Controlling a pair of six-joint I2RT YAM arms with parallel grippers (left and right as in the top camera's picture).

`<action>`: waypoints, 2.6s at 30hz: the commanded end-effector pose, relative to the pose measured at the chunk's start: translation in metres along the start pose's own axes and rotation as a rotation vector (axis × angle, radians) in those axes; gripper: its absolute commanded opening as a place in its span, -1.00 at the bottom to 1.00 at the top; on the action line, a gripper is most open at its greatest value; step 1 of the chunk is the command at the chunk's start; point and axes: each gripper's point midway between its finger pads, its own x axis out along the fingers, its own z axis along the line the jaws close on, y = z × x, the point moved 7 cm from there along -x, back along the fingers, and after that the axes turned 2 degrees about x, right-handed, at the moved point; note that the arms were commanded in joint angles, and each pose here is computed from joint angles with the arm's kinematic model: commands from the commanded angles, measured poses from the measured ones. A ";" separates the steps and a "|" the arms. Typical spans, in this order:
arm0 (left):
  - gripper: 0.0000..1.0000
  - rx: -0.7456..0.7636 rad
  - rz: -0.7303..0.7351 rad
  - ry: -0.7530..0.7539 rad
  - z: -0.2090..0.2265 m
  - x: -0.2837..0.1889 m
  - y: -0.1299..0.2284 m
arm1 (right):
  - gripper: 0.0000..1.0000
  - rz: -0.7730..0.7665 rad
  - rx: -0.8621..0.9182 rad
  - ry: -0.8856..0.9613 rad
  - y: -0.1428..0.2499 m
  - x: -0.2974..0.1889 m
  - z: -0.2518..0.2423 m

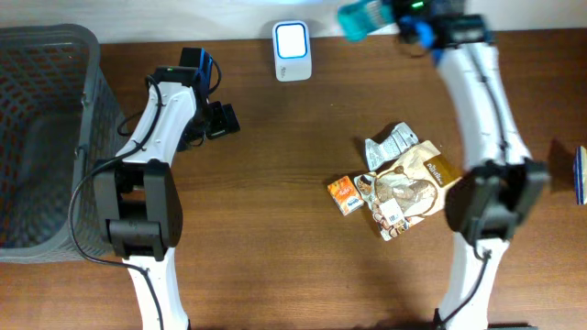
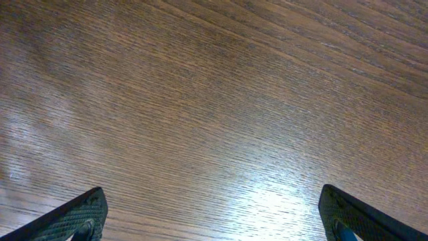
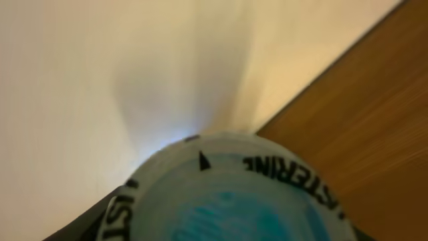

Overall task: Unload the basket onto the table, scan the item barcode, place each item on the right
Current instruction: 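Carry the bottle off to the right edge with the right gripper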

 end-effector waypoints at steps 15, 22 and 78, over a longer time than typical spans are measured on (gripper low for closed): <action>0.98 0.005 -0.025 0.003 0.000 -0.012 0.000 | 0.12 -0.377 -0.127 0.995 -0.180 -0.144 -0.238; 0.98 0.005 -0.025 0.003 0.000 -0.012 0.000 | 0.12 -0.384 -0.127 1.070 -0.213 -0.143 -0.305; 0.98 0.005 -0.025 0.003 0.000 -0.012 0.000 | 0.80 0.140 -0.380 -0.336 -0.125 -0.242 -0.097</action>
